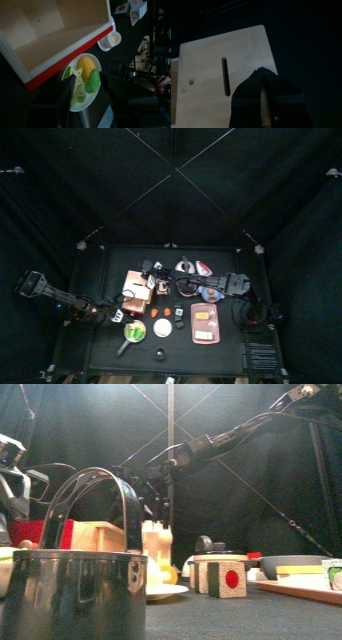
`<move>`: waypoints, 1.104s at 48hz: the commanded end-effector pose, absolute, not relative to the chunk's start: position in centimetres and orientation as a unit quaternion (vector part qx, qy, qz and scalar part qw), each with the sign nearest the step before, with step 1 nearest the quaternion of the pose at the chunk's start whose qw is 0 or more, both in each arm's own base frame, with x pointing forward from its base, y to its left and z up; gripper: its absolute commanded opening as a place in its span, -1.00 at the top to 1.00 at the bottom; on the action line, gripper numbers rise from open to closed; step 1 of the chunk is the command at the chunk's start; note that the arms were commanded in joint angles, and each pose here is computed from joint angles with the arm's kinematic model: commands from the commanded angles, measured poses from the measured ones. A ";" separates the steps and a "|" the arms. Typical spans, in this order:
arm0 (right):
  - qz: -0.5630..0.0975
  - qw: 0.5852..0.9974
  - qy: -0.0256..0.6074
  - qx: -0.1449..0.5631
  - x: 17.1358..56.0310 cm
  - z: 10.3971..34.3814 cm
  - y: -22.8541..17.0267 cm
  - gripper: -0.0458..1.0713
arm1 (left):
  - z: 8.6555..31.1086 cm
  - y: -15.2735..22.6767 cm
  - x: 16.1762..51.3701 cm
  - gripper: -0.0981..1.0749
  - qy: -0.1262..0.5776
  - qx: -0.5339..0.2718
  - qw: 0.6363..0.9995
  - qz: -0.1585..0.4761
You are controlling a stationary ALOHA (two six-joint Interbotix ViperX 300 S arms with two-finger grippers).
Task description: Open drawer
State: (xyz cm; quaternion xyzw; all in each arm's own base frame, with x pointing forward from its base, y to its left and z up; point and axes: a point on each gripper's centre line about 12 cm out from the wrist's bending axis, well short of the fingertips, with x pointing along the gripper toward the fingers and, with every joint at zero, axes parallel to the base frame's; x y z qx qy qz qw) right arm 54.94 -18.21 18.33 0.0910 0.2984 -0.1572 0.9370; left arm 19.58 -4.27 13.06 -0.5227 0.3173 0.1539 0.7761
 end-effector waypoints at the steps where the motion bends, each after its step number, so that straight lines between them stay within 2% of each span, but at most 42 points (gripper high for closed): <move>1: -0.157 0.938 0.297 0.089 54.8 19.0 -18.3 0.82 | 13.4 -3.6 19.9 -0.61 0.289 -0.520 0.786 0.170; 14: -0.158 0.937 0.299 0.088 54.8 18.8 -18.3 0.82 | 13.2 -3.2 19.8 -0.61 0.278 -0.516 0.789 0.182; 25: -0.158 0.937 0.297 0.089 54.8 19.0 -18.4 0.82 | 13.1 -4.7 19.4 -0.60 0.332 -0.500 0.789 0.131; 29: -0.158 0.938 0.296 0.088 54.9 19.1 -18.3 0.82 | 14.0 -5.3 19.8 -0.60 0.337 -0.476 0.807 0.095; 38: -0.155 0.942 0.286 0.085 55.0 20.1 -18.1 0.82 | 17.8 -5.8 21.1 -0.60 0.288 -0.414 0.863 0.022; 47: -0.155 0.945 0.276 0.085 55.0 21.4 -17.9 0.82 | 19.7 -5.4 21.0 -0.60 0.249 -0.374 0.894 -0.009; 53: -0.151 0.951 0.258 0.082 54.6 23.6 -17.3 0.82 | 21.5 -4.6 20.8 -0.60 0.200 -0.336 0.920 -0.022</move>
